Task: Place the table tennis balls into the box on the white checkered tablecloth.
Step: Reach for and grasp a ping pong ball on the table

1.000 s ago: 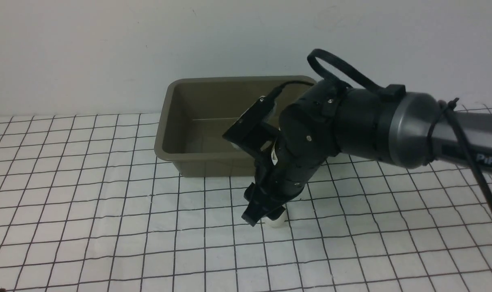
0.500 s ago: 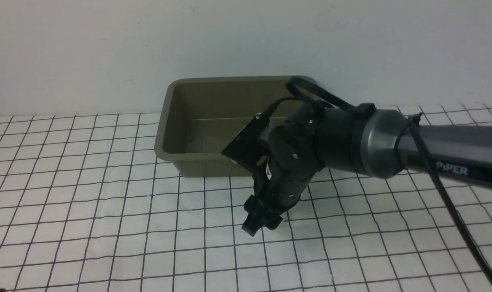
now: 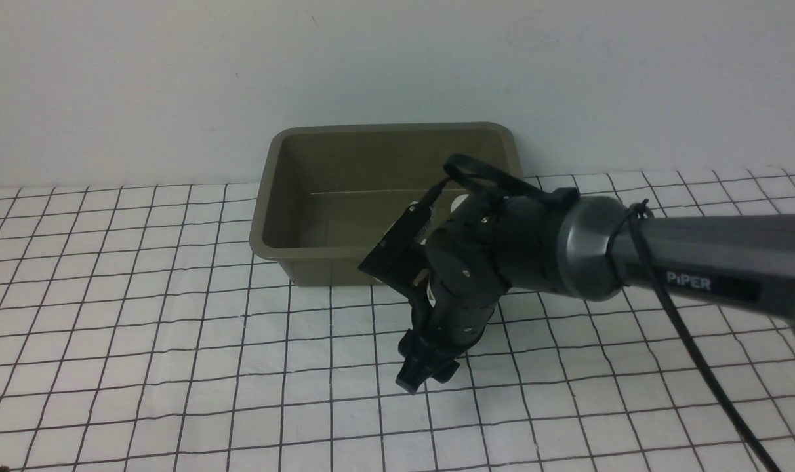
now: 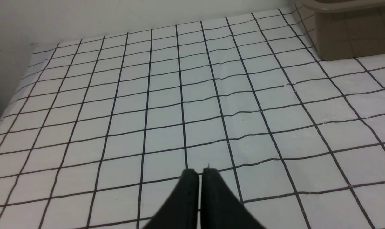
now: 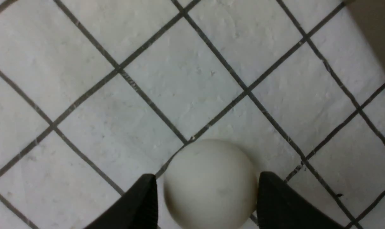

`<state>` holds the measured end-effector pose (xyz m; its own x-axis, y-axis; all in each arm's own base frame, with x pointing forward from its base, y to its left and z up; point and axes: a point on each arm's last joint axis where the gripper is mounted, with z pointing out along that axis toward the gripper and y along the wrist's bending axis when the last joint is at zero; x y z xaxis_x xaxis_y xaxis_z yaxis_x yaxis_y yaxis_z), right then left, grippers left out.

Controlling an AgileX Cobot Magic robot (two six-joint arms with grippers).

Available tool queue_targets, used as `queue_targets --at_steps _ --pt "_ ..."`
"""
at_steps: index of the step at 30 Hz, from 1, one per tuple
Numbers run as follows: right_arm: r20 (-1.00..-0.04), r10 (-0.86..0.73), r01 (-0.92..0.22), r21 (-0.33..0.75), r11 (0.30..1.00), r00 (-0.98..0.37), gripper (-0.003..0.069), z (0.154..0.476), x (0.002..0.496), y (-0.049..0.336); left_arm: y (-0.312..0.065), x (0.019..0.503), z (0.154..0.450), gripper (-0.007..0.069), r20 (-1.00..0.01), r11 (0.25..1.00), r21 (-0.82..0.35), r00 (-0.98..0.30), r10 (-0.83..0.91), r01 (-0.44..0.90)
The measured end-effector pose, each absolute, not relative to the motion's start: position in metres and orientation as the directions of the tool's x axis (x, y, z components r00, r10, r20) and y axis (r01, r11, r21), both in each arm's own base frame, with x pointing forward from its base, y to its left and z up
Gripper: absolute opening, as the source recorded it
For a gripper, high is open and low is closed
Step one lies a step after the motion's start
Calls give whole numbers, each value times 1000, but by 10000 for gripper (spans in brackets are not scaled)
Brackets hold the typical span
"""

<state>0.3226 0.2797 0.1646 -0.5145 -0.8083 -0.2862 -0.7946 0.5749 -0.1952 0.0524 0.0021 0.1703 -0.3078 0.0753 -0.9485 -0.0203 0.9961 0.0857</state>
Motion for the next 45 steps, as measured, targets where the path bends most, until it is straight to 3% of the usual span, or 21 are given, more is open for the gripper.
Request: queue_targets --at_steps 45 --pt "-314 -809 -784 -236 574 -497 388 164 328 280 2 52 171 -4 -949 996 86 -307 75 -20"
